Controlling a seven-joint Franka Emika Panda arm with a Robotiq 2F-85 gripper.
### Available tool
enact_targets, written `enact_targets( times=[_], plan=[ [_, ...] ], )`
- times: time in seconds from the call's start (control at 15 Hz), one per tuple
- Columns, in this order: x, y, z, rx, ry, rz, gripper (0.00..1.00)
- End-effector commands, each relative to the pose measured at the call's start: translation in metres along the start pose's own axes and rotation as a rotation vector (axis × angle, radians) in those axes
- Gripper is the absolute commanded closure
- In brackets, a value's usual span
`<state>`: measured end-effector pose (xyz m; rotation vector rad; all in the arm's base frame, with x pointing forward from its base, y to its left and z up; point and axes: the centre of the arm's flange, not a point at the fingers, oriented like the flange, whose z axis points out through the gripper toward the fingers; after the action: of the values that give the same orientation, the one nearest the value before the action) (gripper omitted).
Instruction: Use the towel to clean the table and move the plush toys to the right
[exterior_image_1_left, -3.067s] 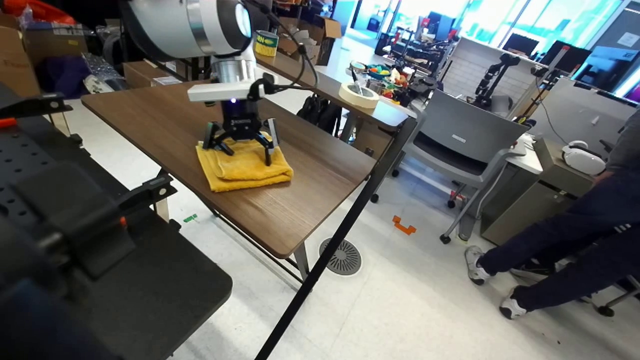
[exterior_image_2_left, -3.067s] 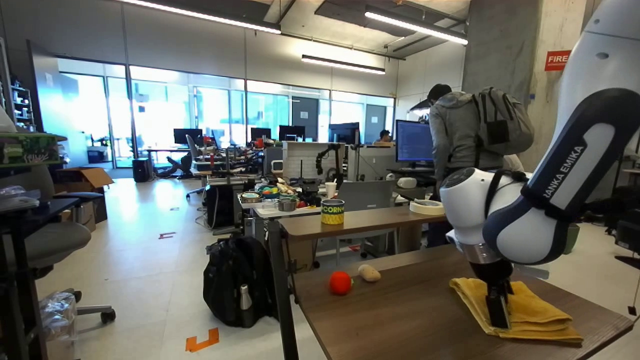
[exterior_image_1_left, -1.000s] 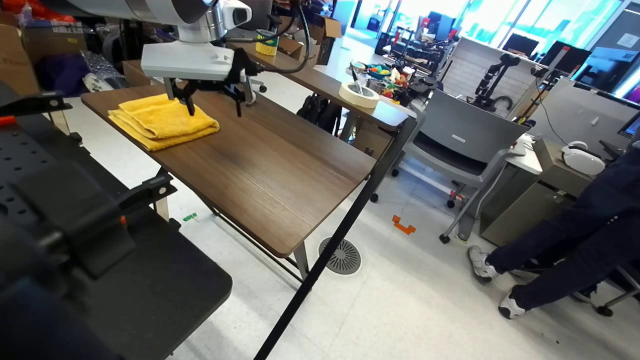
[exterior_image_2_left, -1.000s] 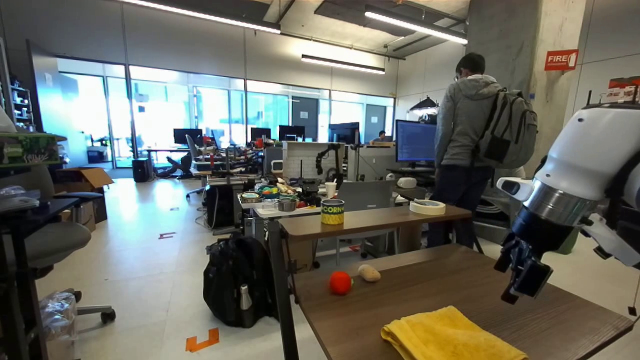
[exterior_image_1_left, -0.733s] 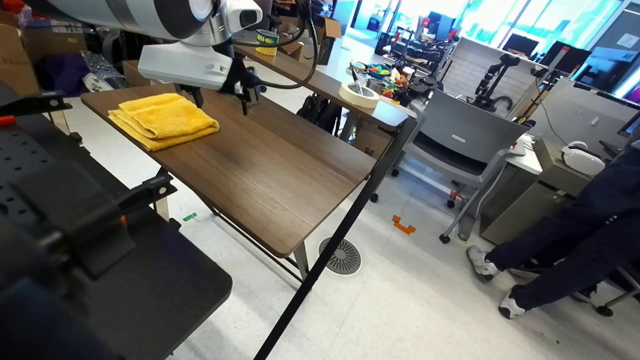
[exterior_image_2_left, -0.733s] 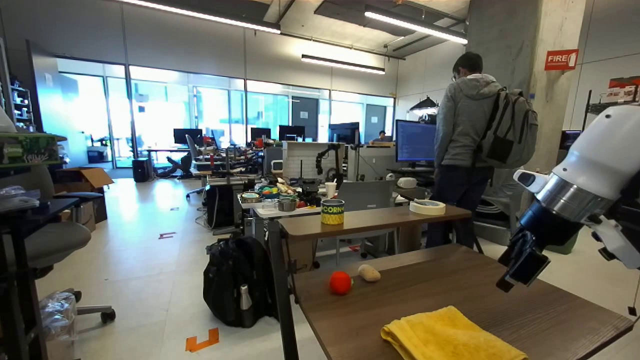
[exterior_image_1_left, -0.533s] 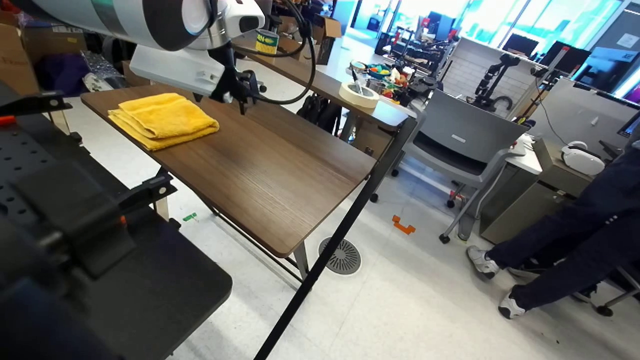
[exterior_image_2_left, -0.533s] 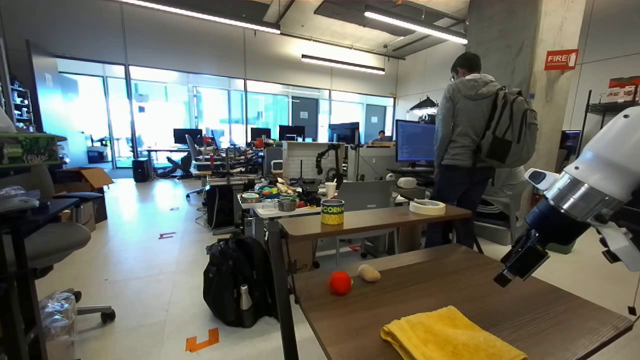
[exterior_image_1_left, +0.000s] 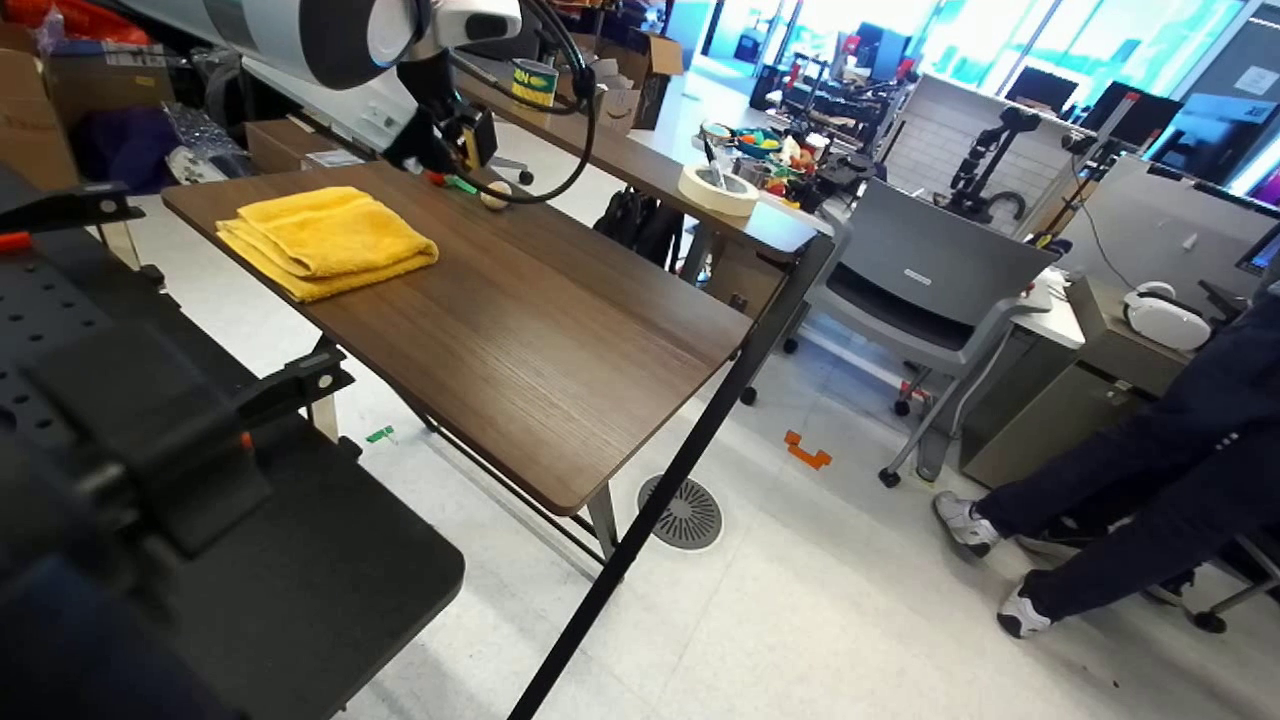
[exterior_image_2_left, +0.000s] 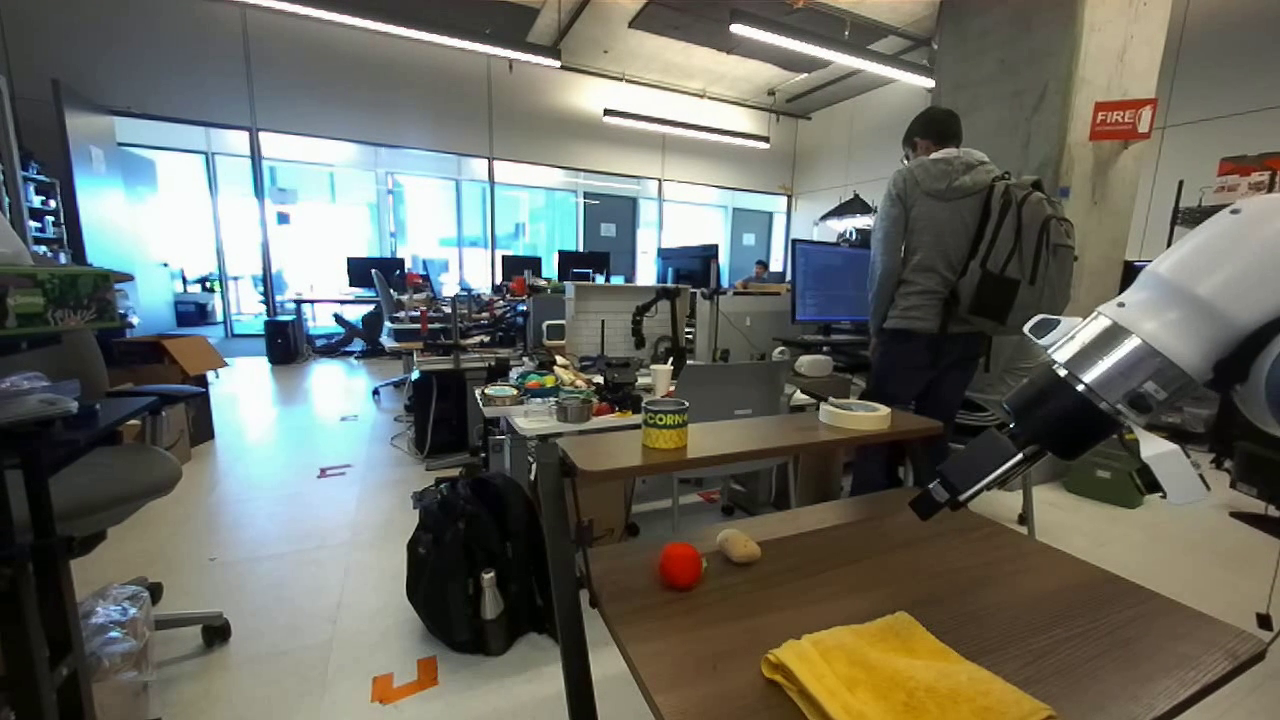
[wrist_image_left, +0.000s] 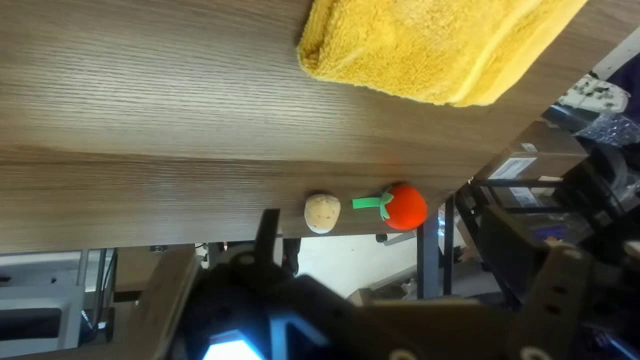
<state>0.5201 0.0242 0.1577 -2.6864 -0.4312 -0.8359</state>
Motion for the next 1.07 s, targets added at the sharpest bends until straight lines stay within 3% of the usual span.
enact_targets(
  times=[0.0, 0.27, 0.47, 0.67, 1.0],
  plan=[
    [0.001, 0.0, 0.001, 0.006, 0.005, 0.001, 0.0],
    [0.0, 0.002, 0.003, 0.01, 0.005, 0.004, 0.0],
    [0.01, -0.004, 0.007, -0.012, 0.06, -0.018, 0.0],
    [0.049, -0.011, 0.013, 0.043, 0.071, 0.047, 0.0],
    [0.128, -0.026, 0.059, 0.061, 0.143, 0.122, 0.0]
  ],
)
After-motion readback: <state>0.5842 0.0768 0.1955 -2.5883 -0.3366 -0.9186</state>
